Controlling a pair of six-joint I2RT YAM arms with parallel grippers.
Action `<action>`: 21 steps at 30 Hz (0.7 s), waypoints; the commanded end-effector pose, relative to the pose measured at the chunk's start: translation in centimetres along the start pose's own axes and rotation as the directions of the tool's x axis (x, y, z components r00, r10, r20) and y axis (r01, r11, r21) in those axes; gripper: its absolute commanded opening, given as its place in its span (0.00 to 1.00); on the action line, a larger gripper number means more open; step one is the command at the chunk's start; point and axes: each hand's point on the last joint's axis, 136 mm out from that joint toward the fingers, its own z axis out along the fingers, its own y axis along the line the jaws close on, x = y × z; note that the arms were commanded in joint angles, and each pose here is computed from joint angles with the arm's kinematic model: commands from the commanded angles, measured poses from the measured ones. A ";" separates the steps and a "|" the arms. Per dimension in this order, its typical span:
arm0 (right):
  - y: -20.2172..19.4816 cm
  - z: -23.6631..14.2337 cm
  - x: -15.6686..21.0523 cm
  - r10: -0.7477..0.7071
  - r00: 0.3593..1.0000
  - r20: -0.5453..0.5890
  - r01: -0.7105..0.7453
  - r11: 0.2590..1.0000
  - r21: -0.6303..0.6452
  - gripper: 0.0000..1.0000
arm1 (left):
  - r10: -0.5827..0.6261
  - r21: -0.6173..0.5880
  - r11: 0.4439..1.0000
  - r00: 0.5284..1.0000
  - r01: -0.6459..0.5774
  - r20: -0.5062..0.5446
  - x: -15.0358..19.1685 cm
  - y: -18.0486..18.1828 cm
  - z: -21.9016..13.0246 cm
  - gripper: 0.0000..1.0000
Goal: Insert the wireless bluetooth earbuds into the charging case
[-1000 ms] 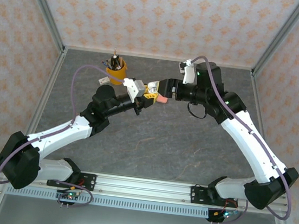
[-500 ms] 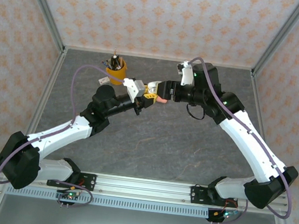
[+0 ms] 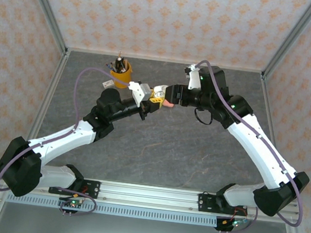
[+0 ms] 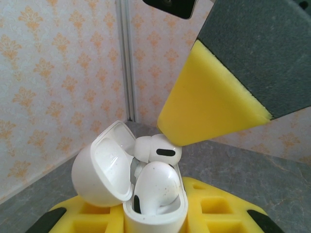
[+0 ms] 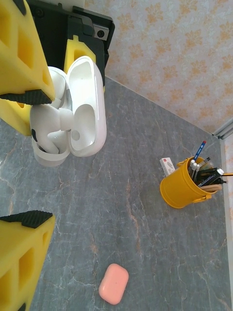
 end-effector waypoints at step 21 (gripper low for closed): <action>0.5 -2.6 -3.2 -0.019 0.994 0.105 0.017 1.000 0.019 0.45 | 0.056 0.010 0.998 0.994 -0.057 0.093 -3.2 -0.5 -0.2 0.00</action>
